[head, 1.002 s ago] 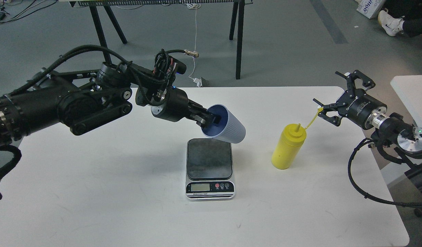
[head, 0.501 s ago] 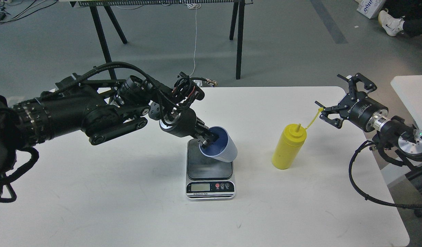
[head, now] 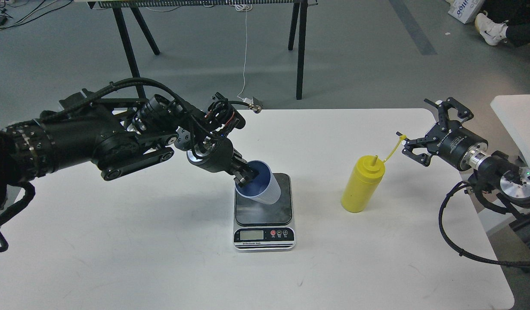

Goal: Pour seasoning into cup on scale with both arms
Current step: 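Lift the blue cup with the left gripper and set it on the scale, then open the left gripper and withdraw it upward from the cup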

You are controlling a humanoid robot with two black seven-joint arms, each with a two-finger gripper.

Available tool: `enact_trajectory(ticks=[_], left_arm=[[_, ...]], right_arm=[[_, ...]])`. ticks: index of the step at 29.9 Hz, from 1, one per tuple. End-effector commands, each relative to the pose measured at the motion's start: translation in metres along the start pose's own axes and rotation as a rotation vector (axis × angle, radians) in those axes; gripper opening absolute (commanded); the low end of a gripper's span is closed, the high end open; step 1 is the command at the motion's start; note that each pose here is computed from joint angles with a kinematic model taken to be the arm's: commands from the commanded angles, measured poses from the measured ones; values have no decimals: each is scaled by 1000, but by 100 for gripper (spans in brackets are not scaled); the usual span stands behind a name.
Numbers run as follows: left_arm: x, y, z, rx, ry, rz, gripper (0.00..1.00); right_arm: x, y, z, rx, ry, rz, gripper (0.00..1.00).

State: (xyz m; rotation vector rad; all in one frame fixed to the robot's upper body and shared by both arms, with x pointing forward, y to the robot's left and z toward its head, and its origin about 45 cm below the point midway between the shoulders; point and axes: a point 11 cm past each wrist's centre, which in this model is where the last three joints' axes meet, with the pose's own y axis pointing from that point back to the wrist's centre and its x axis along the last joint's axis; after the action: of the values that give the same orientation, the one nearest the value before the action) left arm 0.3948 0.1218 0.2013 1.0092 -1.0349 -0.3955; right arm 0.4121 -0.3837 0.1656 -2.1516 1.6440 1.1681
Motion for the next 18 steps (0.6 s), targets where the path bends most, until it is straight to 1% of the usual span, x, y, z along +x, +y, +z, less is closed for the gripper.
enact_trajectory(ticks=[1, 3, 12, 15, 18], left_arm=[[-3, -3, 1, -4, 7, -4, 11], [-3, -4, 2, -5, 6, -4, 16], [-5, -4, 0, -2, 11, -6, 27], [-5, -4, 1, -5, 14, -5, 36], [-2, -1, 0, -8, 19, 3, 49]], right_arm=[[2, 1, 0, 0, 1, 4, 100], [2, 1, 0, 0, 1, 4, 100], [6, 4, 2, 5, -2, 14, 100], [7, 5, 4, 2, -5, 16, 100], [7, 5, 4, 3, -5, 16, 100]])
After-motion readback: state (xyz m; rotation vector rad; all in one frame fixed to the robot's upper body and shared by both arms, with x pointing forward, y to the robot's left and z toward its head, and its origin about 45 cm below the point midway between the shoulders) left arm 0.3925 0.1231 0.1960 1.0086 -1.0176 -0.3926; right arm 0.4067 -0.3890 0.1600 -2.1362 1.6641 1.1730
